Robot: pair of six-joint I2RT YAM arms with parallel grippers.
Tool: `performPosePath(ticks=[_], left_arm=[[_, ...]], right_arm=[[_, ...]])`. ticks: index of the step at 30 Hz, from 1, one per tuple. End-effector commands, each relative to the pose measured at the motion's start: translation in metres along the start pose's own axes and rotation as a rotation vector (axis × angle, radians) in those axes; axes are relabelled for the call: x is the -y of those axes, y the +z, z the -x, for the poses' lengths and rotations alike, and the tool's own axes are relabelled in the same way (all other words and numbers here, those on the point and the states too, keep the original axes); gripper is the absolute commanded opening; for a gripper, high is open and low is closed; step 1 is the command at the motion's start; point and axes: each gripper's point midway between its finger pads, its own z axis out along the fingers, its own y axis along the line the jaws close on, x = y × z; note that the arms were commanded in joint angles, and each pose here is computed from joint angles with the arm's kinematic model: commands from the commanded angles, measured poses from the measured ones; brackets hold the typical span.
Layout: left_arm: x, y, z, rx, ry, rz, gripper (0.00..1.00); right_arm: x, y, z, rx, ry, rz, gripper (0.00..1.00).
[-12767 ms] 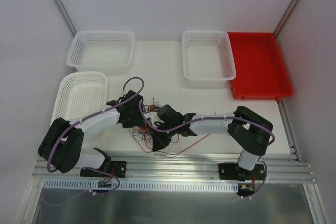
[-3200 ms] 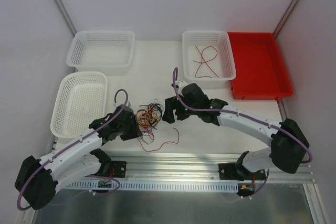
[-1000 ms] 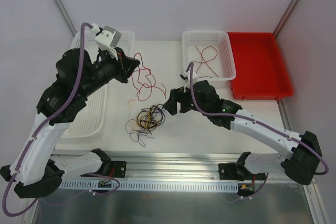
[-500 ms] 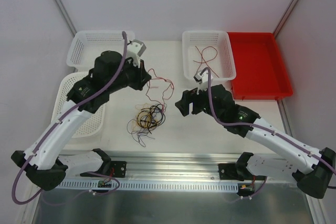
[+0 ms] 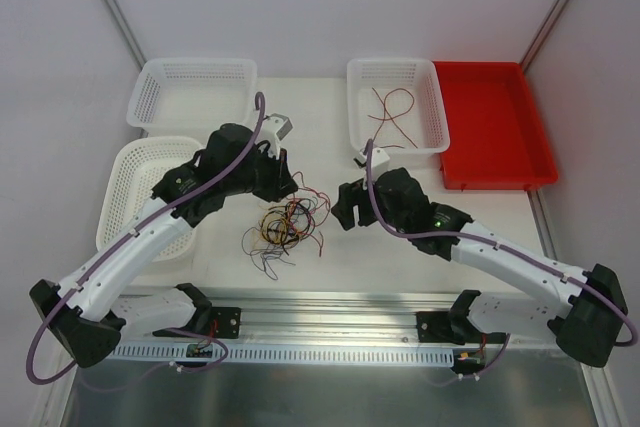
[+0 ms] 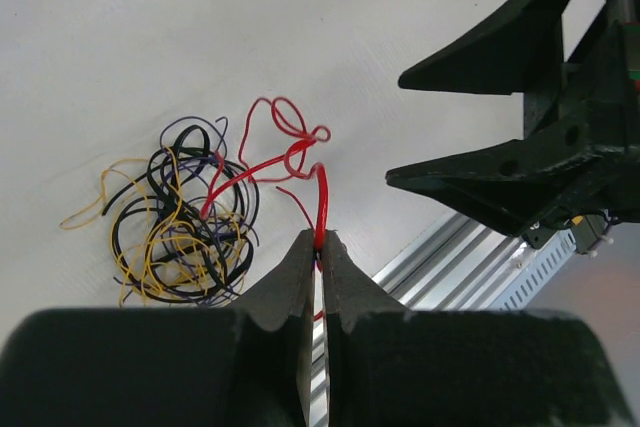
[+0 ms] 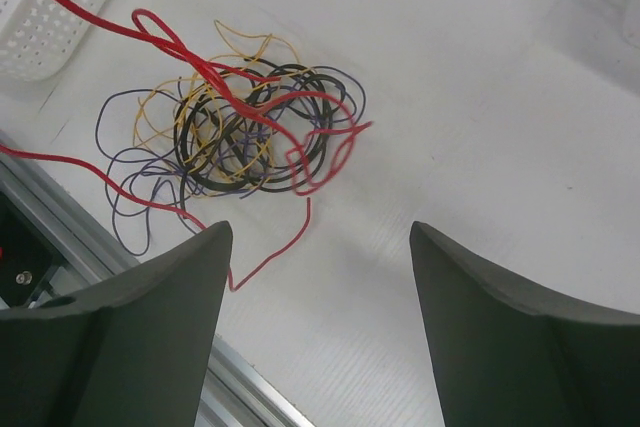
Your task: Untangle the cables
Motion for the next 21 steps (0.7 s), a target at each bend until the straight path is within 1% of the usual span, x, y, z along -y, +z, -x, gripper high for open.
performPosePath(ticks=[1, 6, 7, 8, 10, 11, 15, 17, 21], left_arm=[[0.016, -0.014, 0.014, 0.079, -0.011, -0.066, 0.00], [0.022, -0.017, 0.014, 0.079, -0.008, -0.093, 0.00], [0.023, -0.017, 0.014, 0.079, -0.006, -0.098, 0.00], [0.024, -0.018, 0.015, 0.080, -0.003, -0.103, 0.00], [0.025, -0.020, 0.017, 0.087, 0.000, -0.109, 0.00], [0.026, -0.020, 0.018, 0.089, 0.001, -0.111, 0.00], [0.030, -0.024, 0.020, 0.096, 0.004, -0.128, 0.00], [0.032, -0.025, 0.021, 0.096, 0.008, -0.137, 0.00], [0.035, -0.026, 0.021, 0.096, 0.009, -0.149, 0.00]], right_arm=[[-0.026, 0.007, 0.028, 0.094, 0.023, 0.114, 0.75], [-0.035, 0.017, 0.033, 0.102, 0.010, 0.154, 0.78], [-0.042, 0.017, 0.034, 0.098, 0.001, 0.189, 0.79], [-0.043, 0.017, 0.039, 0.107, -0.004, 0.189, 0.81], [-0.040, 0.021, 0.040, 0.105, -0.025, 0.170, 0.82], [-0.035, 0.022, 0.045, 0.122, -0.029, 0.138, 0.83], [-0.035, 0.031, 0.050, 0.120, -0.069, 0.132, 0.84], [-0.044, 0.037, 0.045, 0.094, -0.077, 0.183, 0.83], [-0.059, 0.043, 0.048, 0.094, -0.073, 0.258, 0.81]])
